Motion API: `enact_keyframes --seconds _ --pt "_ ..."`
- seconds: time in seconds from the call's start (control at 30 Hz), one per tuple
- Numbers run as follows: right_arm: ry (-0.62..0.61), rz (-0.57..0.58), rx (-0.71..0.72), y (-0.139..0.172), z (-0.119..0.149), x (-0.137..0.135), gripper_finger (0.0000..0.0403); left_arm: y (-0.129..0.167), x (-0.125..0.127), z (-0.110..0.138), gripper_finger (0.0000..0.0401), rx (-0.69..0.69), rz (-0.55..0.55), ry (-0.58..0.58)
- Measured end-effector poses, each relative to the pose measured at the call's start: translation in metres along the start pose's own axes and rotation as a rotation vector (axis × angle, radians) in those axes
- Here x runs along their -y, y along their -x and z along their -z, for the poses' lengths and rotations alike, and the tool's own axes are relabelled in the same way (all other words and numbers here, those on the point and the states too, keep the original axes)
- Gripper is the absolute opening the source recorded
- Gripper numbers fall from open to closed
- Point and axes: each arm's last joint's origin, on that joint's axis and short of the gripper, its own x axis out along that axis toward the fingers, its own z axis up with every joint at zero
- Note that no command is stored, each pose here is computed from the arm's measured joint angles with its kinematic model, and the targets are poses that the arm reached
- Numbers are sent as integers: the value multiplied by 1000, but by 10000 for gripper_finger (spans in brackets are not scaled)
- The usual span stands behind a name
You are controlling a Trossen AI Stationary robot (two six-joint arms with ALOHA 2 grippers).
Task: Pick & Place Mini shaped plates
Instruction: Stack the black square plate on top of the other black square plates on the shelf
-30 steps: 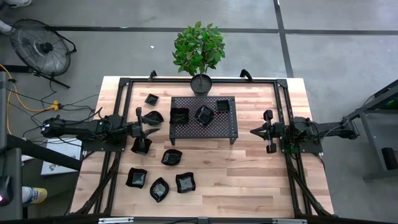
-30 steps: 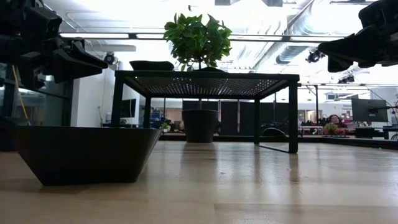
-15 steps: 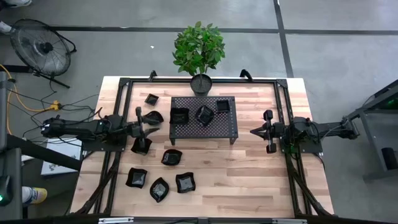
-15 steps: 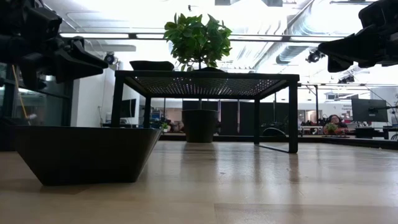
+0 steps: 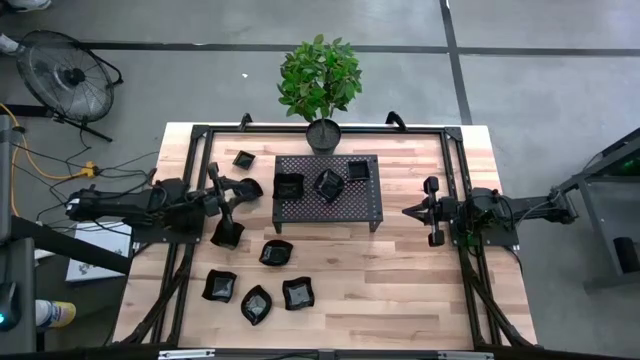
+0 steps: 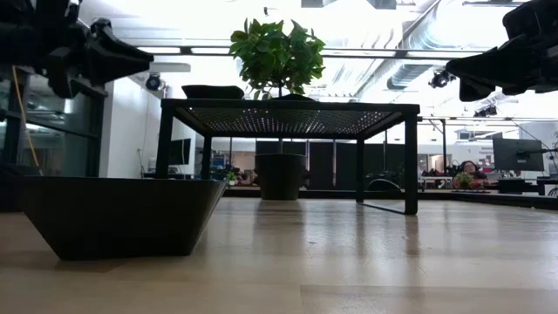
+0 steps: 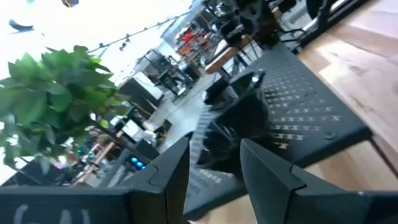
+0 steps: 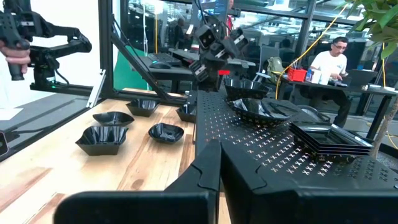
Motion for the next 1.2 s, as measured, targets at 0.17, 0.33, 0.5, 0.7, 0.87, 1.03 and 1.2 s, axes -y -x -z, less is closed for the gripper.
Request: enact_keyframes --seconds 0.17,0.33,0.5,0.7,0.87,1.03,1.2 --pt "0 0 0 0 0 0 7 -1 -11 -11 140 -35 32 -38" --pt "0 0 0 0 0 0 8 0 -29 -30 140 -48 57 -46" --pt "0 0 0 0 0 0 8 -2 -44 -45 140 -108 90 -52" --pt "0 0 0 0 0 0 5 -5 -64 -50 140 -184 124 9" --pt "0 0 0 0 0 0 4 -9 -79 -48 140 -355 171 229" --pt "0 0 0 0 0 0 4 -22 -96 -45 140 -482 218 345" --pt "0 0 0 0 0 0 3 -40 -109 -36 140 -579 263 473"
